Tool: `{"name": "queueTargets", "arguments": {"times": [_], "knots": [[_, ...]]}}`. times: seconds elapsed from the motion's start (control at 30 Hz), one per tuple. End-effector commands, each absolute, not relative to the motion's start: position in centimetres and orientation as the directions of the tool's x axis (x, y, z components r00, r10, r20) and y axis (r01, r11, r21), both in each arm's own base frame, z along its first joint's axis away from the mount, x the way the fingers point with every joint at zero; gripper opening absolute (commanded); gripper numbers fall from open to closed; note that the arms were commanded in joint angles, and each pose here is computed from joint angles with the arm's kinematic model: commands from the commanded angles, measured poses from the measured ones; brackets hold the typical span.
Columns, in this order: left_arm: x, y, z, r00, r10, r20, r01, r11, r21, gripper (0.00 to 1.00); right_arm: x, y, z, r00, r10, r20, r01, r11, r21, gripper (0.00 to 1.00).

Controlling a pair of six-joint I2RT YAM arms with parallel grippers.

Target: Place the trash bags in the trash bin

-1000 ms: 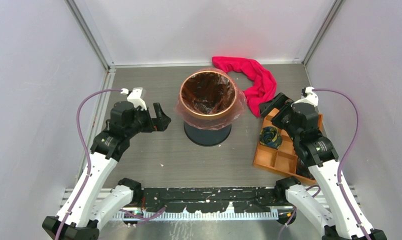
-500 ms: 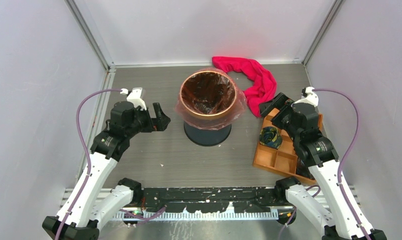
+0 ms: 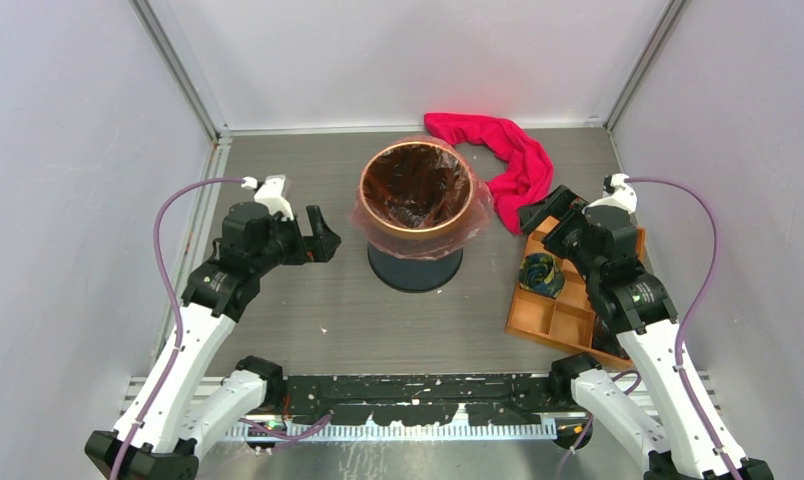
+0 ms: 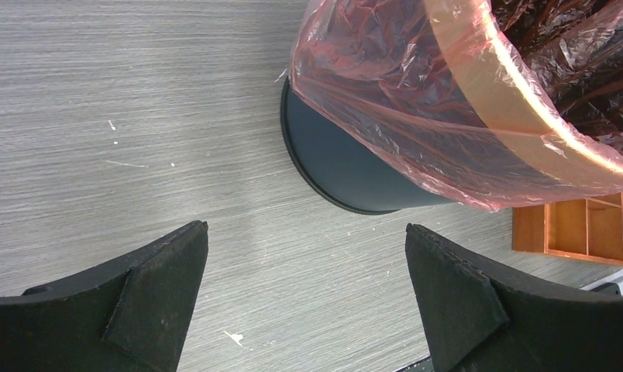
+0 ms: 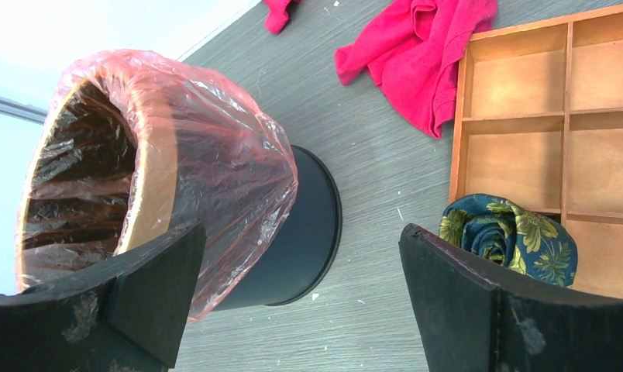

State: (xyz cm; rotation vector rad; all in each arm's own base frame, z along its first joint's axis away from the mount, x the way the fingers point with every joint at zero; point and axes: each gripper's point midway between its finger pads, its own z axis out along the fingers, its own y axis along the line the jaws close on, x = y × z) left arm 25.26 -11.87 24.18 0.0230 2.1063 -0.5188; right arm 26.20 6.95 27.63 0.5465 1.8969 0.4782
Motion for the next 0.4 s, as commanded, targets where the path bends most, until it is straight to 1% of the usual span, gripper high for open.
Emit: {"name": "queueTargets", "arguments": {"times": [0.0, 0.37], "knots": [[25.51, -11.53, 25.01, -0.534, -0.172, -0.828, 0.221, 0.916, -0.333, 1.0, 26.55, 7.21, 28.91, -0.304, 0.597, -0.743, 0.121, 0.797, 0.591, 1.0], [25.56, -11.81, 24.62, -0.562, -0.162, -0.811, 0.223, 0.915, -0.337, 1.0, 26.55, 7.1, 28.79, -0.301, 0.599, -0.742, 0.126, 0.796, 0.592, 1.0]]}}
